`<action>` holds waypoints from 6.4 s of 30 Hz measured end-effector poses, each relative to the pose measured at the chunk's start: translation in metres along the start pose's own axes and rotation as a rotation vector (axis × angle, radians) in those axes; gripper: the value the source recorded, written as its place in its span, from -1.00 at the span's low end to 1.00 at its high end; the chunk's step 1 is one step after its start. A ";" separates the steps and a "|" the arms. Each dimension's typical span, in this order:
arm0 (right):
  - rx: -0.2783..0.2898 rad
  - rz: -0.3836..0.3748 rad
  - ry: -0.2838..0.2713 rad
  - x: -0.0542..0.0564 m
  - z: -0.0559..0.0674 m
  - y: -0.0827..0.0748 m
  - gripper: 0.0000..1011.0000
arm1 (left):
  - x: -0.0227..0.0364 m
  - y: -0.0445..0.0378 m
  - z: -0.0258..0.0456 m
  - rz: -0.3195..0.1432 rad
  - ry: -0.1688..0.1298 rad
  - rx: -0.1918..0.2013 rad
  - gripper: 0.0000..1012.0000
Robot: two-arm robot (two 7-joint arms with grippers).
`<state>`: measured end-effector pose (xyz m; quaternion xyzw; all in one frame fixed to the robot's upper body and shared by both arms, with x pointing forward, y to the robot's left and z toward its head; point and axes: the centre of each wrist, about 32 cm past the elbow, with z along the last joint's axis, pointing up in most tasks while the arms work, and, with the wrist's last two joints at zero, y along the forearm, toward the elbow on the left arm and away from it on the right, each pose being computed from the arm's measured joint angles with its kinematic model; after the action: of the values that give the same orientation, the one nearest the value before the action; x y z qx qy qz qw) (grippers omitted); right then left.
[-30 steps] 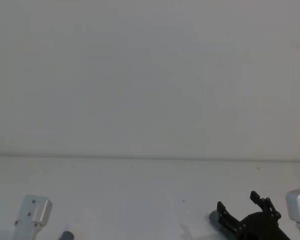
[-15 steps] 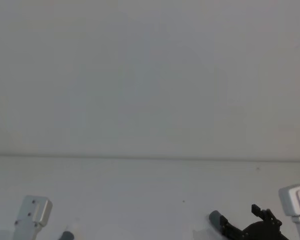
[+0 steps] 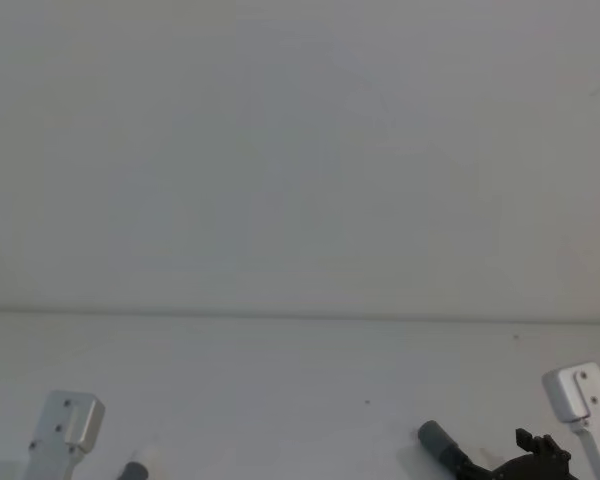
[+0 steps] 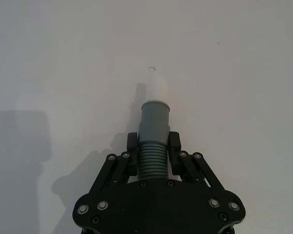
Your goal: Use both hands to pick up one end of the pipe from the table, align the ends, and insert them.
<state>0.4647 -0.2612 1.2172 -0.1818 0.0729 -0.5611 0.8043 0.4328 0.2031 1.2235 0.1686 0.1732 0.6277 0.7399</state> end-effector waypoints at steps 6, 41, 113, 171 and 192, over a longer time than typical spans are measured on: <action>-0.041 -0.011 -0.014 0.002 0.007 0.005 0.98 | 0.0000 0.0000 -0.0001 0.000 0.000 0.000 -0.34; -0.135 -0.007 -0.071 -0.009 0.017 0.011 0.98 | 0.0000 0.0000 0.0000 0.000 0.000 0.000 -0.34; -0.207 -0.037 -0.016 -0.038 0.018 0.020 -0.58 | 0.0000 0.0000 0.0000 0.000 0.000 0.000 -0.34; 0.009 0.321 -0.349 0.001 -0.001 -0.038 -0.75 | 0.0275 0.0368 0.0196 -0.279 -0.307 -0.186 -0.34; 0.083 0.514 -0.499 0.025 -0.014 -0.076 -0.77 | 0.0570 0.0469 0.0347 -0.521 -0.433 -0.208 -0.34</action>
<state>0.4029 -0.3107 1.2352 -0.2561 -0.1049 -0.2813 0.9188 0.4168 0.2655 1.2735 0.1716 -0.0153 0.3821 0.9079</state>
